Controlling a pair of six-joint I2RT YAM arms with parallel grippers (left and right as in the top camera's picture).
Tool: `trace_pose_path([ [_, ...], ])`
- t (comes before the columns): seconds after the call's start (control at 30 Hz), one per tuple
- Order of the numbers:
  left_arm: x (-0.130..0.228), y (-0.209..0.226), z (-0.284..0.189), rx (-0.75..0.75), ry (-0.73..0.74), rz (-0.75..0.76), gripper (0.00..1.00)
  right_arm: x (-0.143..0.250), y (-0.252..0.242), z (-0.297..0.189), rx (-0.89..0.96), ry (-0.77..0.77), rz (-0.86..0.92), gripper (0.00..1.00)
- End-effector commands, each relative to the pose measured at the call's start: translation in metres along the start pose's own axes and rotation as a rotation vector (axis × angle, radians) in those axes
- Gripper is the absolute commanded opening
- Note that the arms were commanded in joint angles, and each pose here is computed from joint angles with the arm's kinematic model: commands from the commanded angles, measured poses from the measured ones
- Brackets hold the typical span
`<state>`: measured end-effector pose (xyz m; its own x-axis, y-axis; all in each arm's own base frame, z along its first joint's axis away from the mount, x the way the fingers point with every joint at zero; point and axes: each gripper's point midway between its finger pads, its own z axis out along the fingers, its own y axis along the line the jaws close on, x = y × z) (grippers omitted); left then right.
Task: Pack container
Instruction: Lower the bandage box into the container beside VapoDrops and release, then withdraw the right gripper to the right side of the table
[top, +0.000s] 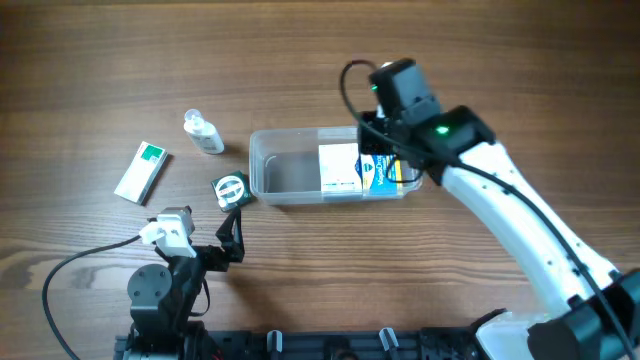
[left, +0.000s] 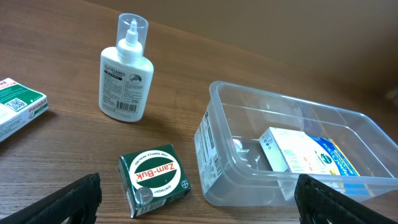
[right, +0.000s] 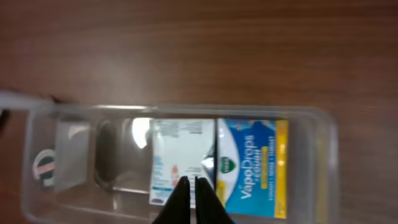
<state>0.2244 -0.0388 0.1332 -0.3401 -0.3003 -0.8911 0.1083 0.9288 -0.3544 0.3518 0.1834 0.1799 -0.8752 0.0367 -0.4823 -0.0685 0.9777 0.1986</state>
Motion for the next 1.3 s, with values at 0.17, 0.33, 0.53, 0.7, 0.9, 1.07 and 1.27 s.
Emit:
trace_pose_path([
  [0.17,-0.001,-0.001,0.0,0.007,-0.009,0.012,1.0,0.059,-0.058,0.091,0.228,0.267,0.051,0.04],
  [0.33,-0.001,-0.001,0.0,0.007,-0.009,0.012,1.0,0.078,-0.062,0.122,0.245,0.342,0.073,0.04],
  [0.53,-0.001,-0.001,0.0,0.007,-0.009,0.012,1.0,0.082,-0.061,0.126,0.237,0.357,0.076,0.05],
  [0.7,-0.001,-0.001,0.0,0.007,-0.008,0.012,1.0,0.047,-0.036,0.097,0.125,0.27,0.025,0.04],
  [0.9,-0.001,-0.001,0.0,0.007,-0.009,0.012,1.0,-0.027,-0.021,-0.032,0.034,-0.113,0.02,0.04],
  [1.07,-0.001,-0.001,0.0,0.007,-0.009,0.012,1.0,-0.048,-0.055,-0.157,0.113,-0.463,0.079,0.42],
  [1.27,-0.009,-0.001,-0.001,0.005,-0.04,0.018,1.0,-0.032,-0.072,-0.257,0.037,-0.708,0.14,1.0],
])
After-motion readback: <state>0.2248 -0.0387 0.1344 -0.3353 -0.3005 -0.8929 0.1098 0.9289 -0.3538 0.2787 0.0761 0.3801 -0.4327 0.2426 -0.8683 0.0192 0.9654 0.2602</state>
